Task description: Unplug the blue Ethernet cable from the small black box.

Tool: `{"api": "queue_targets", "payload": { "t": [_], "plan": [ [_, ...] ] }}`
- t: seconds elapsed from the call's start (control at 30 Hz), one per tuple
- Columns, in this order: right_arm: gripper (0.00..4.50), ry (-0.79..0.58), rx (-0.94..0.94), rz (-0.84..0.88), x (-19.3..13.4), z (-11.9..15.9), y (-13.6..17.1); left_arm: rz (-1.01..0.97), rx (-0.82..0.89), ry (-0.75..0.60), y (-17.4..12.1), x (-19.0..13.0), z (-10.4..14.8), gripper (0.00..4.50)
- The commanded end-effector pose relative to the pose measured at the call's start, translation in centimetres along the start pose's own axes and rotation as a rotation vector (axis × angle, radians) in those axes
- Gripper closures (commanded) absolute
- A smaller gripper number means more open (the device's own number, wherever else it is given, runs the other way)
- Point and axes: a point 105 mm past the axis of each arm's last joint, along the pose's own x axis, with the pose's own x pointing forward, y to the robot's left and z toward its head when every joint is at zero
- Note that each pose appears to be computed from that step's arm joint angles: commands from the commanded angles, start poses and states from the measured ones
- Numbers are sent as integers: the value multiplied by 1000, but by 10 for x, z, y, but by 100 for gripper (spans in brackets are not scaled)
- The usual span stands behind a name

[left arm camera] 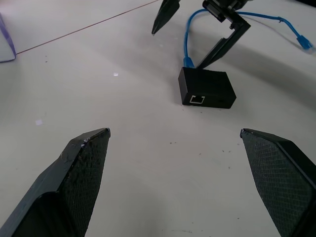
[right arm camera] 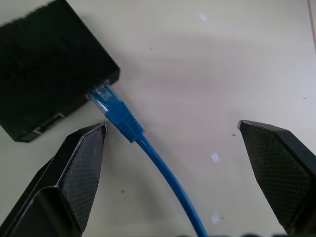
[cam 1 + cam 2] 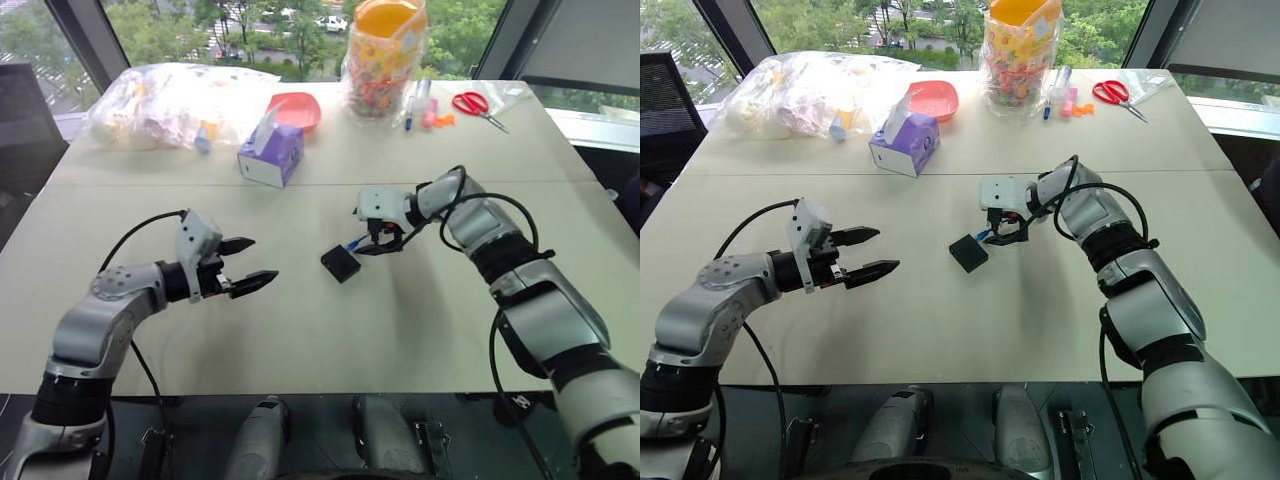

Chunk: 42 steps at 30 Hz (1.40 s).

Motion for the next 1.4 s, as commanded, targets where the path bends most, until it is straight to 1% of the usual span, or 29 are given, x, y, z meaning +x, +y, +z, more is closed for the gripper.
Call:
{"api": "queue_targets", "payload": {
  "t": [0.03,0.13,0.2,0.27,0.37,0.47,0.53,0.63,0.7,0.77,0.83,0.87,1.0,1.07,1.4],
  "plan": [
    [0,-27,8,62,9,13,3,17,52,-40,0,-4,15,6],
    [80,-28,21,97,14,15,6,21,57,-43,1,-4,16,0],
    [175,-29,26,107,15,15,7,23,58,-43,2,-4,16,0],
    [288,-30,23,119,18,17,9,26,61,-45,2,-3,16,0],
    [441,-33,0,100,20,18,9,28,62,-49,1,-1,16,0],
    [447,-118,-8,12,16,29,-1,20,48,-51,-1,2,15,0],
    [447,-193,-51,-106,6,40,-12,11,31,-65,-2,4,17,0],
    [447,-269,-142,-305,-20,49,-23,6,-18,-127,0,9,32,0],
    [447,-311,-243,-429,-36,58,-22,-8,-46,-149,0,11,39,0],
    [447,-359,-287,-536,-49,69,-17,-32,-68,-158,0,16,45,0],
    [447,-388,-334,-618,-57,78,-12,-58,-86,-165,-2,19,50,0],
    [447,-392,-400,-657,-60,85,-4,-81,-97,-171,-3,22,54,0],
    [447,-408,-545,-745,-64,105,14,-122,-117,-184,-2,29,66,0],
    [447,-404,-597,-758,-62,111,22,-145,-134,-193,-2,31,71,0],
    [447,-363,-647,-682,-47,109,39,-201,-147,-193,-7,38,74,0]
  ]
}}
